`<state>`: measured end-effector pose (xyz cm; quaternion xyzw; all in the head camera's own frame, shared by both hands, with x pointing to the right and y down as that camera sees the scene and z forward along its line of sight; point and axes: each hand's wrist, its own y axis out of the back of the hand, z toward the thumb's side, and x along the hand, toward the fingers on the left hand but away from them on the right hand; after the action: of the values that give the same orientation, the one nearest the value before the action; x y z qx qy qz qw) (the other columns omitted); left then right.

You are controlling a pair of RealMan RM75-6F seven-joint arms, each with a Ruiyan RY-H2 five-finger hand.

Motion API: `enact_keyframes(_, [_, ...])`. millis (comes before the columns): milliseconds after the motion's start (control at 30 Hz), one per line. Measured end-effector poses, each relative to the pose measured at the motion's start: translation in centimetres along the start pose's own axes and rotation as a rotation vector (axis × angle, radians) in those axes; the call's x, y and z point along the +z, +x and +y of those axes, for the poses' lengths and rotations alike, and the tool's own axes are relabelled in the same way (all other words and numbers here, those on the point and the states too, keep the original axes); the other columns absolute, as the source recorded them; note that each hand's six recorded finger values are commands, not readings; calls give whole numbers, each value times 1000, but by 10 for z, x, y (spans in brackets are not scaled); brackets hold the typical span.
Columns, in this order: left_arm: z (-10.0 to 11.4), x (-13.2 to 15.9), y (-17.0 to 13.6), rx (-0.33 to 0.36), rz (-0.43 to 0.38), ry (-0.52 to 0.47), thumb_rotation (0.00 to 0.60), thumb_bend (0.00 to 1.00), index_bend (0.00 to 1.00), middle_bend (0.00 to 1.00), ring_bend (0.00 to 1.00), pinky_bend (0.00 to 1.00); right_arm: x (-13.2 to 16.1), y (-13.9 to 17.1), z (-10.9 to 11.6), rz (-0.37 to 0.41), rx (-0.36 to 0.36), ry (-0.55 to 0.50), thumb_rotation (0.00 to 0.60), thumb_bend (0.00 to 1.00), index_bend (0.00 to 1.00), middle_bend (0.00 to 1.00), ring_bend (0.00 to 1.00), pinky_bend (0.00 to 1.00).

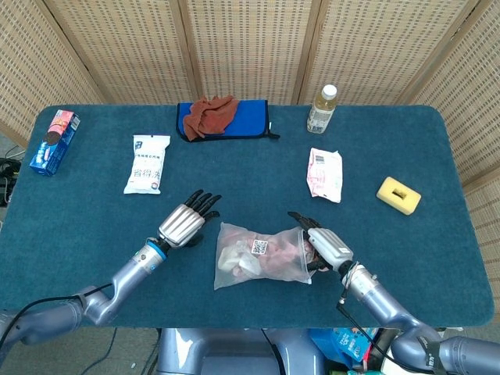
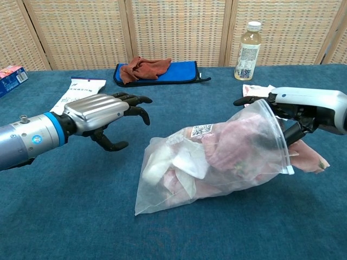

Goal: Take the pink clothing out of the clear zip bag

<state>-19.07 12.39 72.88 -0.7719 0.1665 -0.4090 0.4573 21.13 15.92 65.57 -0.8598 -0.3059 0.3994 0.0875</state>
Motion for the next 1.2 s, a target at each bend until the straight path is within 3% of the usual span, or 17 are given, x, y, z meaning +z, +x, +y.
enact_keyframes(667, [-10, 23, 30, -27, 1, -39, 600, 465, 351, 0, 0, 0, 0, 0, -5, 17, 18, 0, 600, 791, 695, 0, 0, 0])
enact_keyframes(867, [-17, 28, 38, -41, 14, -47, 600, 465, 421, 0, 0, 0, 0, 1, -2, 11, 14, -3, 600, 790, 695, 0, 0, 0])
enact_keyframes(1033, [-17, 31, 40, -36, 15, -54, 600, 464, 564, 0, 0, 0, 0, 1, -2, 10, 17, 0, 600, 791, 696, 0, 0, 0])
enact_keyframes(1200, [-17, 34, 43, -18, 22, -66, 600, 465, 615, 0, 0, 0, 2, 2, 0, 18, 17, 3, 600, 791, 695, 0, 0, 0])
